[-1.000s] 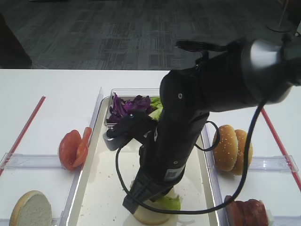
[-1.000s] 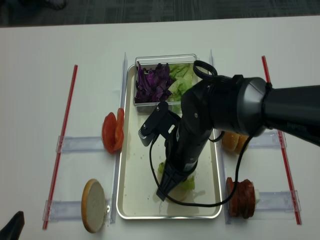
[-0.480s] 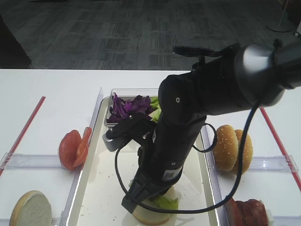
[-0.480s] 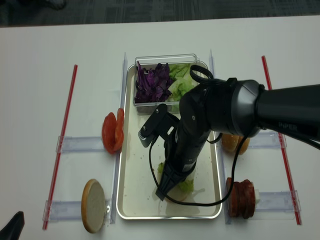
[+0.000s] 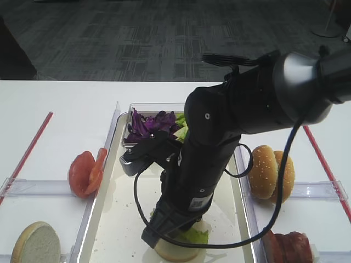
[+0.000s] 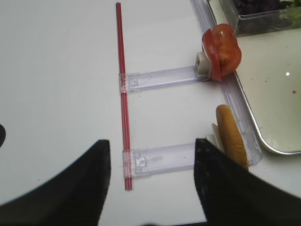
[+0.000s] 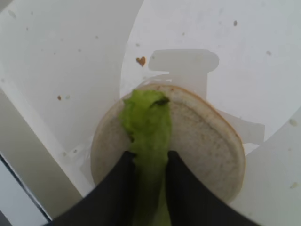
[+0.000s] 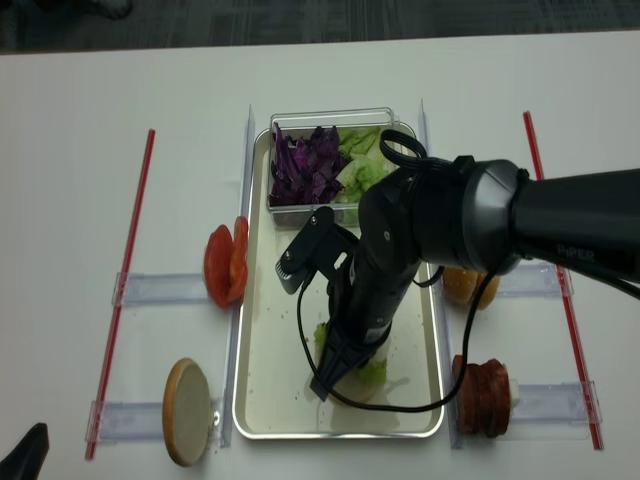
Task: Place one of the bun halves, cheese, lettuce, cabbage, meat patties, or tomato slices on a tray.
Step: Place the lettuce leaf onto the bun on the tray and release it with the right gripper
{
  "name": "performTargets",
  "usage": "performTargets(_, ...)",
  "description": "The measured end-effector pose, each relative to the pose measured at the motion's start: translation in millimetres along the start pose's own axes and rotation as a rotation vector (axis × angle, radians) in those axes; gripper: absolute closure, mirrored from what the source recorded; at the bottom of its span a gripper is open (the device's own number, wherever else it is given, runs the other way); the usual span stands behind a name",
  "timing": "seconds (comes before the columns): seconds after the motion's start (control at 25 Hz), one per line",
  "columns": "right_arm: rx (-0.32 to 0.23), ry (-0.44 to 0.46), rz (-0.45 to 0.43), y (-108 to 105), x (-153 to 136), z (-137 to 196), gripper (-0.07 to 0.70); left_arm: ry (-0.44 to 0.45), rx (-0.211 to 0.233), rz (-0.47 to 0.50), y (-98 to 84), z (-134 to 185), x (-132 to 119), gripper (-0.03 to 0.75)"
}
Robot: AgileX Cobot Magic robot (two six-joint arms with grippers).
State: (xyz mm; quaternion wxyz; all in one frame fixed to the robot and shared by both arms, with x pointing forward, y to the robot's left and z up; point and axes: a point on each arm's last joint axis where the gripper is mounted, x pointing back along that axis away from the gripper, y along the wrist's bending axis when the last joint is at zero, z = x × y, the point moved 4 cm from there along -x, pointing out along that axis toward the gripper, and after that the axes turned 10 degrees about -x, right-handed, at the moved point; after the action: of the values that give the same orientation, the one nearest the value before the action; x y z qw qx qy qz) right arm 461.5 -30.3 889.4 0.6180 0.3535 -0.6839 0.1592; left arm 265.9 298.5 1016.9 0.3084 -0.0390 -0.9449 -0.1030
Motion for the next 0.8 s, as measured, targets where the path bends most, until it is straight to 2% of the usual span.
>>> performTargets(0.28,0.000,0.000,0.000,0.0,0.0,0.0,0.247,0.000,0.000,0.000,0.0,0.0,0.0,0.349)
performTargets(0.4,0.000,0.000,0.000,0.0,0.0,0.0,0.199,0.000,0.000,0.000,0.0,0.0,0.0,0.349)
performTargets(0.8,0.014,-0.035,-0.004,3.1,11.5,-5.5,0.175,0.000,0.000,0.000,0.0,0.0,0.0,0.349)
